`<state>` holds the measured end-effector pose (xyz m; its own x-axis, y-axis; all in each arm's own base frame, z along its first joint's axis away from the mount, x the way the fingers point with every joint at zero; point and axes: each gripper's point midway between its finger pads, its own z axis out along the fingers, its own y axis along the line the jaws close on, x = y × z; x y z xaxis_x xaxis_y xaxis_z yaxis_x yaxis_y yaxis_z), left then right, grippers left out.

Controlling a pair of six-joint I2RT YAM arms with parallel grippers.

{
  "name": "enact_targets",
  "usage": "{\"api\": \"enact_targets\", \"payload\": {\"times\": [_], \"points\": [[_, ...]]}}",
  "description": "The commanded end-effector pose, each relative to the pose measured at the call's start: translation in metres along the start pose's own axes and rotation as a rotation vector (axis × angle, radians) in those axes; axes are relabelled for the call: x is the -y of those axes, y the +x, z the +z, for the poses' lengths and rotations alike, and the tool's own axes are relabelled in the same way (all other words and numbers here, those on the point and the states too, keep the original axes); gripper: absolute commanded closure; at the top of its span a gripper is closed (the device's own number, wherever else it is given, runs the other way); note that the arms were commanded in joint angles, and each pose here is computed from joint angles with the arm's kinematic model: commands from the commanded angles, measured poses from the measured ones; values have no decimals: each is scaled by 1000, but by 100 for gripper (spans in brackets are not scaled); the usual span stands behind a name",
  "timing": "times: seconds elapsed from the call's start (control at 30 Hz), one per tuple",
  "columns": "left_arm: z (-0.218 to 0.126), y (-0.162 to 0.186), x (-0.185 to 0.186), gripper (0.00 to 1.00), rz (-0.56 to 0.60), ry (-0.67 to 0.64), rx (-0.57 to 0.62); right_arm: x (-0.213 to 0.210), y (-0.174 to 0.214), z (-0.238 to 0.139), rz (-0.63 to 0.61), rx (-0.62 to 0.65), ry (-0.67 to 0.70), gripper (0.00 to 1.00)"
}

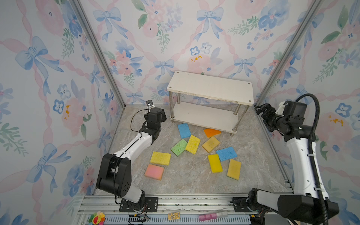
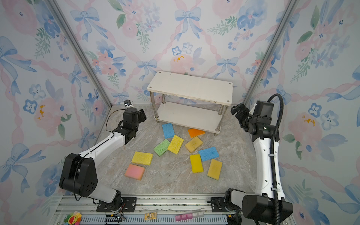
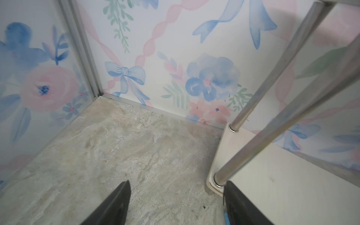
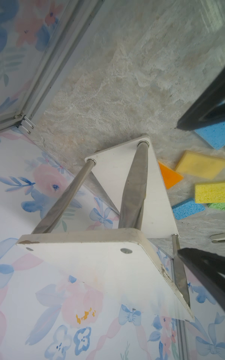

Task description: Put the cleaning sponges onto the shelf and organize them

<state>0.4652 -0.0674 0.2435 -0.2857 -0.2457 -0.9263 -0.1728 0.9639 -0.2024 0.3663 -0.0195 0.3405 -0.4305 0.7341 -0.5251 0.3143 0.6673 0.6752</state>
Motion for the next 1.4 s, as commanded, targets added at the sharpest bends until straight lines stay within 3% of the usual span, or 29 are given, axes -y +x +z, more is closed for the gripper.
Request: {"api": "enact_targets", "payload": {"times": [0.0,0.17,0.23,0.43,0.6,0.7,0.97,1.37], "points": [[-16,-13,33,17,-62,320,-31,-22,3,7,15,-39,-94,3],[-22,-43,29,9,-317,657,-87,-48,-15,-1,18,-53,-152,3],[-18,-60,34,2,-359,715,-97,-50,-22,3,10,-75,-130,3],[8,-105,60,2,-473,879,-107,-62,-45,21,11,-63,-152,3],[39,-136,78,2,-644,1069,-95,-72,-56,43,24,-83,-186,3],[48,-145,84,2,-715,1117,-61,-75,-57,54,27,-113,-191,3],[32,-132,150,2,-640,1264,-130,-85,-46,83,-5,-206,-179,3],[-12,-121,175,2,-532,1358,-179,-111,-21,99,-52,-317,-191,3]]}}
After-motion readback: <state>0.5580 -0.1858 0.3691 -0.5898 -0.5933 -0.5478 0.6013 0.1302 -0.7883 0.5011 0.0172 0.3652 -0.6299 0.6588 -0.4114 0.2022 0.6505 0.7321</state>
